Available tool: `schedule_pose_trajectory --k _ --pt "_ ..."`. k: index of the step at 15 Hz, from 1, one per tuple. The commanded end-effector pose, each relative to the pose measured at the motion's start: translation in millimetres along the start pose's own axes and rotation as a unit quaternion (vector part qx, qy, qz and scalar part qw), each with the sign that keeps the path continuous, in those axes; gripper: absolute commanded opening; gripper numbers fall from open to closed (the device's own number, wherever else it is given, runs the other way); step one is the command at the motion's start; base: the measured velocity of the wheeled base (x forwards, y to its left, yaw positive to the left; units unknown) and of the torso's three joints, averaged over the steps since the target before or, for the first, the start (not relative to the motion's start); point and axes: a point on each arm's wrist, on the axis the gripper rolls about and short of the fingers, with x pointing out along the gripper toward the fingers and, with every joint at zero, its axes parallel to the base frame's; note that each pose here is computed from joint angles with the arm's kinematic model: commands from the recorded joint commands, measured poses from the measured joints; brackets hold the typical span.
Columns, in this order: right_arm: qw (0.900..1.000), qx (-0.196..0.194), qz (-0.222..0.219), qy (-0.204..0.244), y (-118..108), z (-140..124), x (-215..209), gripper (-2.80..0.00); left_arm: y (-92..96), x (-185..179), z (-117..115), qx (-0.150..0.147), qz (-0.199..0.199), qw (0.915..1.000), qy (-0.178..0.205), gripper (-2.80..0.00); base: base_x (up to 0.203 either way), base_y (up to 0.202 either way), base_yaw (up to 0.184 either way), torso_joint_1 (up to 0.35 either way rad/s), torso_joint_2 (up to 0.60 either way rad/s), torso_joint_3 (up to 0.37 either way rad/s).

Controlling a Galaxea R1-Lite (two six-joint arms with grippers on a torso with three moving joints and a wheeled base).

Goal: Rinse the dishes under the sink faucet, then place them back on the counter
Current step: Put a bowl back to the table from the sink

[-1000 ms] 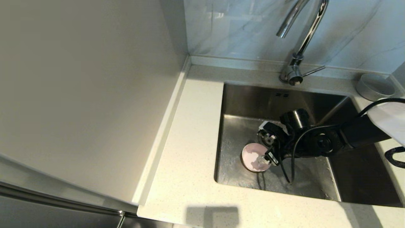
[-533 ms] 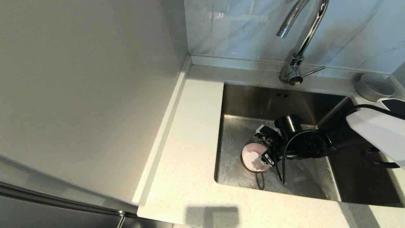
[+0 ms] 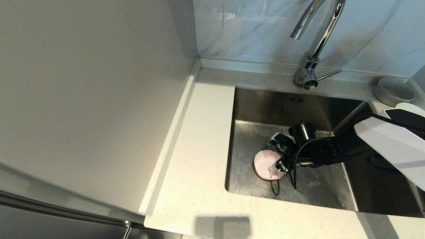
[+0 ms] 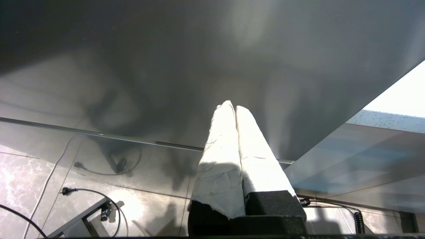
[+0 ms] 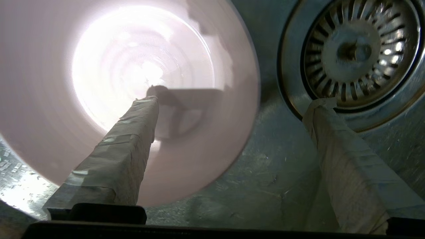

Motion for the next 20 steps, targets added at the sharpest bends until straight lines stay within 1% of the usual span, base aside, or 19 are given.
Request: schedule_pose_trajectory --k 1,2,15,17,20 --pt "1.000 0.001 0.000 0.006 -1.9 -4.3 4.7 0.00 0.0 -0.2 0.0 0.000 0.000 1.0000 -0.002 -2.80 0.000 0.000 0.000 0.000 0.00 0.000" --pt "1.000 0.001 0.000 0.006 -1.9 -4.3 4.7 -2.80 0.0 -0.2 0.0 0.000 0.000 1.0000 -0.002 -2.80 0.000 0.000 0.000 0.000 0.00 0.000" --pt "0.999 0.010 -0.026 -0.016 -18.4 6.1 -11.7 -2.80 0.0 -0.2 0.0 0.000 0.000 1.0000 -0.002 -2.80 0.000 0.000 0.000 0.000 0.00 0.000" --pt "0.998 0.017 -0.046 -0.026 -31.4 10.6 -17.9 -2.80 0.0 -0.2 0.0 0.000 0.000 1.0000 -0.002 -2.80 0.000 0.000 0.000 0.000 0.00 0.000" --pt "0.994 0.033 -0.089 -0.053 -63.1 18.3 -45.7 -2.80 0.0 -0.2 0.0 0.000 0.000 1.0000 -0.002 -2.80 0.000 0.000 0.000 0.000 0.00 0.000"
